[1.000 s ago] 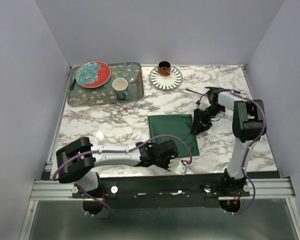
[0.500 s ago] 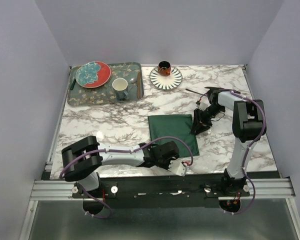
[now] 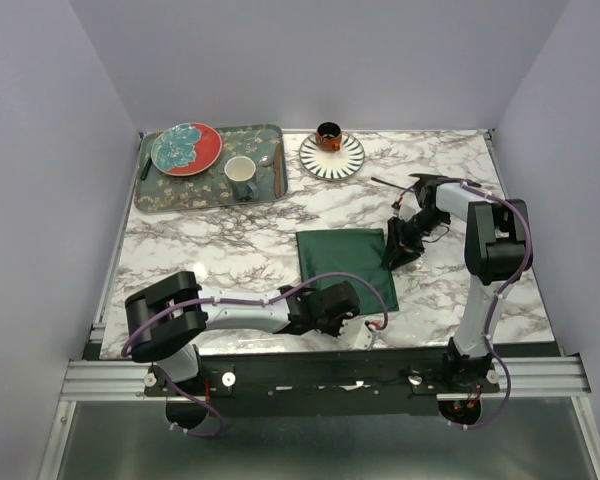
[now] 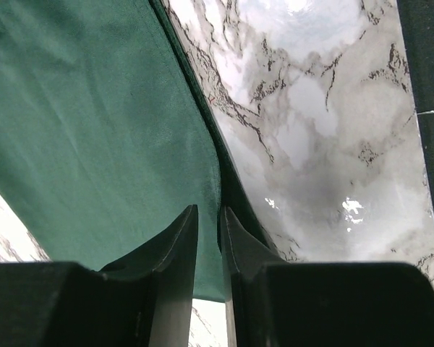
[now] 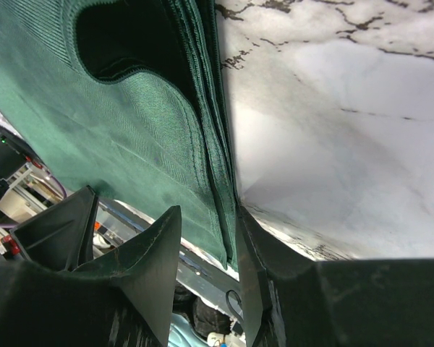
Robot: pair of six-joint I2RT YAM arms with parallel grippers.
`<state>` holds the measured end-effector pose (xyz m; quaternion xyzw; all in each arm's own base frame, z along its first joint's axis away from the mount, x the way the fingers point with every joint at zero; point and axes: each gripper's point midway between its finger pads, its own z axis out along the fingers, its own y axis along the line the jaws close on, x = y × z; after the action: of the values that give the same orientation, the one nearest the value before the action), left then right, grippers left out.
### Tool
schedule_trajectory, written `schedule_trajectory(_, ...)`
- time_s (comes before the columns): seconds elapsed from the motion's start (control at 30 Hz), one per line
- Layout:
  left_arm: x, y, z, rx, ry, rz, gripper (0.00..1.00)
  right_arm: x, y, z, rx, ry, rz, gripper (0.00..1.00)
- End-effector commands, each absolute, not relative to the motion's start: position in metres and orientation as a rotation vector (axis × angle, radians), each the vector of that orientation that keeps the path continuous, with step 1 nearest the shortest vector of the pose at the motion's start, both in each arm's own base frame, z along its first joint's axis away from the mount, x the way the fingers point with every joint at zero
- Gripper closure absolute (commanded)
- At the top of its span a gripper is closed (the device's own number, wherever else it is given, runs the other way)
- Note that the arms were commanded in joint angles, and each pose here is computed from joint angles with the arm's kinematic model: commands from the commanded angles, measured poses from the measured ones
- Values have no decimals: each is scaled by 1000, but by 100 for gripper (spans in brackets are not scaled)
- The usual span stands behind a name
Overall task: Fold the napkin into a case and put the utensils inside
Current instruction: Smooth out the square-folded napkin at the center of the board.
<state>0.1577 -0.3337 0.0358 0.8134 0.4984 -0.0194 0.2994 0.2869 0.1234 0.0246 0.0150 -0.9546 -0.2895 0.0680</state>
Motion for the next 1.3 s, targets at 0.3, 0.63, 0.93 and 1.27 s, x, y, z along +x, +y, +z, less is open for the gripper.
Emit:
schedule_trajectory(0.3, 171, -344, 41, 2122, 1307, -10, 63, 290, 123, 25, 57, -2879, -857, 56)
schedule_trajectory(0.63, 168, -339, 38, 2152, 1302, -8, 52, 291, 123, 24, 50, -2875, -855, 56)
schedule_trajectory(0.93, 166, -339, 40, 2156, 1301, -17, 48, 291, 123, 22, 52, -2874, -855, 56)
schedule_trajectory(1.27, 171, -342, 45, 2135, 1291, 0, 77, 291, 122, 23, 52, -2874, -853, 56)
